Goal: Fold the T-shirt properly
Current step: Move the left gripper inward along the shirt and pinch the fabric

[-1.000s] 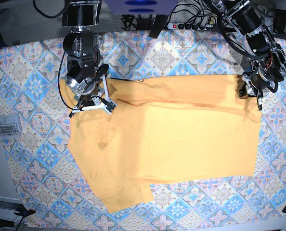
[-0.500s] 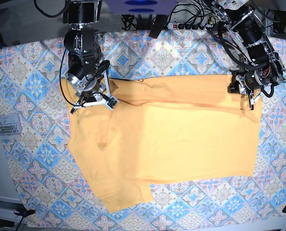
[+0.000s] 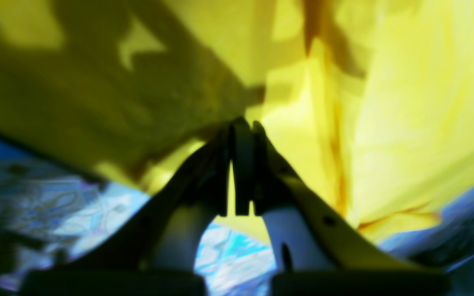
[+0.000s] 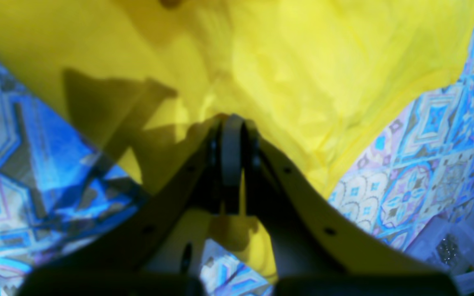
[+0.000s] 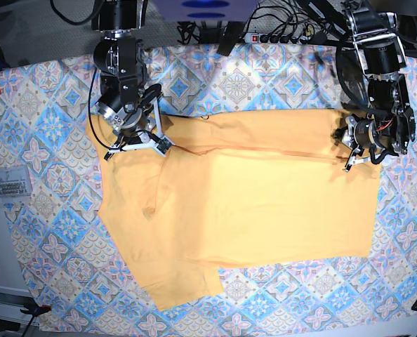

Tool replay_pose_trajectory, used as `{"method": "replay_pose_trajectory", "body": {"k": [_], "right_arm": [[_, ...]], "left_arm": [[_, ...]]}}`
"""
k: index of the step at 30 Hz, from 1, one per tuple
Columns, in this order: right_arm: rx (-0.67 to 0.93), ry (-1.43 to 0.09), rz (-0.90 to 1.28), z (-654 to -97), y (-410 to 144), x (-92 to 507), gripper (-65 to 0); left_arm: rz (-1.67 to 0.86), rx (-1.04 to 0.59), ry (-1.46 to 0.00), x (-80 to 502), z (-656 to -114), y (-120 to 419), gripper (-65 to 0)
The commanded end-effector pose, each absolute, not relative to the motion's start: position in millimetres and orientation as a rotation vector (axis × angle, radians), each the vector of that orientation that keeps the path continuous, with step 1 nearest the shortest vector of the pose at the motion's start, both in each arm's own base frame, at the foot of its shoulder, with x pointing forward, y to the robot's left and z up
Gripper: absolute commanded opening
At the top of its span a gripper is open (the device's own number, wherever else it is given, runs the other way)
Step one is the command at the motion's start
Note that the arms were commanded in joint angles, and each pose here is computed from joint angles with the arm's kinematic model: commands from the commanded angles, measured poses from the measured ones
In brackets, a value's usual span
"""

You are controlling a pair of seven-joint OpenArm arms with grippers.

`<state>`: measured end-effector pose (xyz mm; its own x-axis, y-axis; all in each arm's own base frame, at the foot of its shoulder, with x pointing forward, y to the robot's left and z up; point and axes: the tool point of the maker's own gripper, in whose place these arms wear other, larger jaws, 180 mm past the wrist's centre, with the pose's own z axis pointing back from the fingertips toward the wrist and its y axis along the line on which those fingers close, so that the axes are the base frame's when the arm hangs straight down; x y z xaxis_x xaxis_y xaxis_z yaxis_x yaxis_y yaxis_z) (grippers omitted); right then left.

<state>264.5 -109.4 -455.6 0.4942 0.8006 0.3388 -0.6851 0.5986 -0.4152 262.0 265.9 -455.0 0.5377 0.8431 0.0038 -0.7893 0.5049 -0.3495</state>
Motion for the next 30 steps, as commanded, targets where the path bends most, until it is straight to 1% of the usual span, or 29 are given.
{"method": "replay_pose_trajectory", "body": {"k": [1, 3, 6, 9, 12, 14, 16, 19, 23, 30], "right_arm": [[-0.247, -0.577, 0.904, -446, -107, 275, -65.0], [-0.247, -0.577, 0.905, -445, -107, 275, -65.0], [-0.24, -0.568, 0.908, -449, -106, 273, -65.0], [-0.235, -0.561, 0.91, -452, -105, 271, -65.0], [-0.23, -0.556, 0.914, -453, -104, 270, -65.0], [-0.22, -0.54, 0.917, -459, -103, 266, -65.0], [-0.207, -0.521, 0.92, -466, -102, 262, -65.0], [-0.193, -0.504, 0.921, -472, -100, 258, -65.0], [-0.164, -0.459, 0.923, -487, -98, 247, -65.0], [-0.125, -0.388, 0.925, -509, -97, 228, -65.0]], "left_arm": [[0.915, -0.32, -0.253, 283, -432, 267, -65.0], [0.799, -0.245, -0.303, 291, -419, 266, -65.0], [0.641, -0.111, -0.335, 292, -414, 262, -65.0], [0.502, 0.008, -0.344, 294, -417, 258, -65.0], [0.352, 0.096, -0.312, 286, -429, 244, -65.0], [0.283, 0.125, -0.297, 281, -436, 235, -65.0], [0.278, 0.13, -0.294, 281, -438, 235, -65.0], [0.325, 0.122, -0.254, 274, -452, 235, -65.0], [0.379, 0.122, -0.24, 268, -469, 237, -65.0], [0.402, 0.146, -0.159, 240, -502, 234, -65.0]]}}
